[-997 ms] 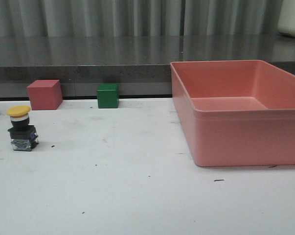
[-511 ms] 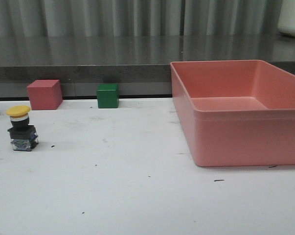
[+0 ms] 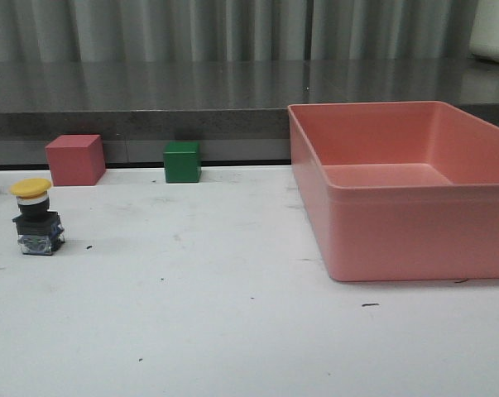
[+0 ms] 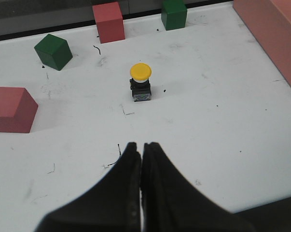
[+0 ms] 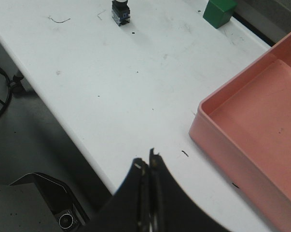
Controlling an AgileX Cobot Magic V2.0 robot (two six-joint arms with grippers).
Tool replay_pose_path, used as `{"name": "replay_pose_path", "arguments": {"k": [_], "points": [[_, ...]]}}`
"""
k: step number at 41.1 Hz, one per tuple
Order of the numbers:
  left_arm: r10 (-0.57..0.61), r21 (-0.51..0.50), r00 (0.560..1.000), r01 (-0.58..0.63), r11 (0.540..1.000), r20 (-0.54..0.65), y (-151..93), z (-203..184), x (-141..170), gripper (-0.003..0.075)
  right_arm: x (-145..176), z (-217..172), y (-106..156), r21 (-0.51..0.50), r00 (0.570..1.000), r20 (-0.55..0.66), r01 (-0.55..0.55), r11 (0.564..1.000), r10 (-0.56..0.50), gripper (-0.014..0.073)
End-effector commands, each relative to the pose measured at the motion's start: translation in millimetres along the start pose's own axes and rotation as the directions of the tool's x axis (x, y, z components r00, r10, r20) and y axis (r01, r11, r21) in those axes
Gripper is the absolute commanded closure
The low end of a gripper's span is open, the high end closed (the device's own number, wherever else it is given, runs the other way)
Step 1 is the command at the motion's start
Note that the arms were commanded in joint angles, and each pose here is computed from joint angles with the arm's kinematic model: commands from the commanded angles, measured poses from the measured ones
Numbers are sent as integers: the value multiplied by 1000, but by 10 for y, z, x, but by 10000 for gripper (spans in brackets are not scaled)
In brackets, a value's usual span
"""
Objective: Place and stand button with both arms
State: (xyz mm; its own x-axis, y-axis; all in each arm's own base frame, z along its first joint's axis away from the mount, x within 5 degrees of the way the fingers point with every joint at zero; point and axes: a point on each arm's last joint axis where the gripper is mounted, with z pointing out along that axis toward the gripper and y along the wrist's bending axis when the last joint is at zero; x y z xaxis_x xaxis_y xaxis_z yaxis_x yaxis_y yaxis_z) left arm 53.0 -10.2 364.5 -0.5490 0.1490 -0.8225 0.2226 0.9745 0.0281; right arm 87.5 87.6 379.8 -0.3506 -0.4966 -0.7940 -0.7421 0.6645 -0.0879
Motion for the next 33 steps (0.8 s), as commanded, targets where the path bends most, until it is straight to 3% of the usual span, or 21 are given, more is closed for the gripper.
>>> {"name": "replay_pose_path", "arguments": {"k": [1, 15, 22, 33], "points": [[-6, 8, 995, 5, 1000, 100, -2, -64, -137, 740, -113, -74, -15, 11, 995, 95, 6, 1000, -7, 664], [-6, 8, 995, 5, 1000, 103, -2, -66, -119, 740, -113, -74, -15, 11, 995, 95, 6, 1000, -7, 664], [-36, -32, 983, 43, 999, 183, 18, -94, -5, 740, -111, -74, -14, 11, 996, 93, 6, 1000, -7, 664], [-119, -23, 880, 146, 989, 460, 2, 254, 417, 740, -110, -74, -14, 11, 996, 92, 6, 1000, -7, 664]]}}
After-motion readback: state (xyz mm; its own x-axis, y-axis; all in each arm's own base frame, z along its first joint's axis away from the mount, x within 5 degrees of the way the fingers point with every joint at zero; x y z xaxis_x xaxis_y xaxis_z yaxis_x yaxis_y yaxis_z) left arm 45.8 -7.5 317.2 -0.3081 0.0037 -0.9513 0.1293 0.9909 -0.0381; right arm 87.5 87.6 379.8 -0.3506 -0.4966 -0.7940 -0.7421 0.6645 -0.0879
